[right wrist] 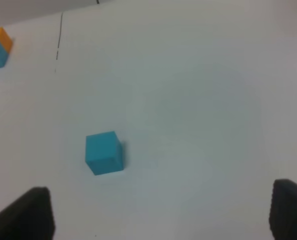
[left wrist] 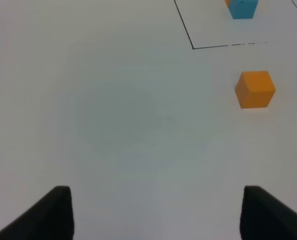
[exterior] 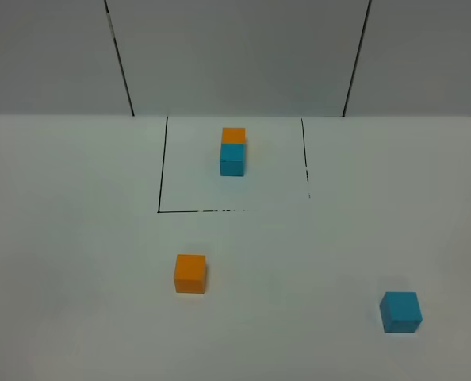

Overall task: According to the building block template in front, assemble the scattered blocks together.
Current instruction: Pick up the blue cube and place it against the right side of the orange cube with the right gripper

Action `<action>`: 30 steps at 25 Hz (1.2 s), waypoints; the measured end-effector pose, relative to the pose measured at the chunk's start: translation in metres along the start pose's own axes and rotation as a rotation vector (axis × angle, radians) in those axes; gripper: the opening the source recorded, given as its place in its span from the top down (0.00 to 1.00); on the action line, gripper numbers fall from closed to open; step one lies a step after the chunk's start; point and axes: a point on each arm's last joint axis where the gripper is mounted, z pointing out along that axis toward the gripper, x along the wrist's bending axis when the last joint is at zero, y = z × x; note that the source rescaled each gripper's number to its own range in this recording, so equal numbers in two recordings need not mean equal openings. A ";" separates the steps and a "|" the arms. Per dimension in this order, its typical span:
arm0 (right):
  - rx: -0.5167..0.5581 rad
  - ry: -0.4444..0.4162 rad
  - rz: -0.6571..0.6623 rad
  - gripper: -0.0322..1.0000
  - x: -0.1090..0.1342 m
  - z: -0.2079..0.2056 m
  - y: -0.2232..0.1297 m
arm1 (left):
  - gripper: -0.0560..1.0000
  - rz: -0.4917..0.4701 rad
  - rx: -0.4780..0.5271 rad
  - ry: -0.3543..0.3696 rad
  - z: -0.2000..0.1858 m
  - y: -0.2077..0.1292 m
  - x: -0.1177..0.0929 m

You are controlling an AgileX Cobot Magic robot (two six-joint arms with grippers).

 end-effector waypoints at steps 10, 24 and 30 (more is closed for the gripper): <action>0.000 0.000 0.000 0.27 0.000 0.000 0.000 | 0.50 0.000 0.000 0.000 0.000 0.000 0.000; 0.000 0.002 -0.001 0.27 0.000 0.000 0.000 | 0.50 0.000 0.000 0.000 0.000 0.000 0.000; 0.151 0.119 -0.105 0.09 0.015 0.017 0.024 | 0.50 0.000 0.000 0.000 0.000 0.000 0.000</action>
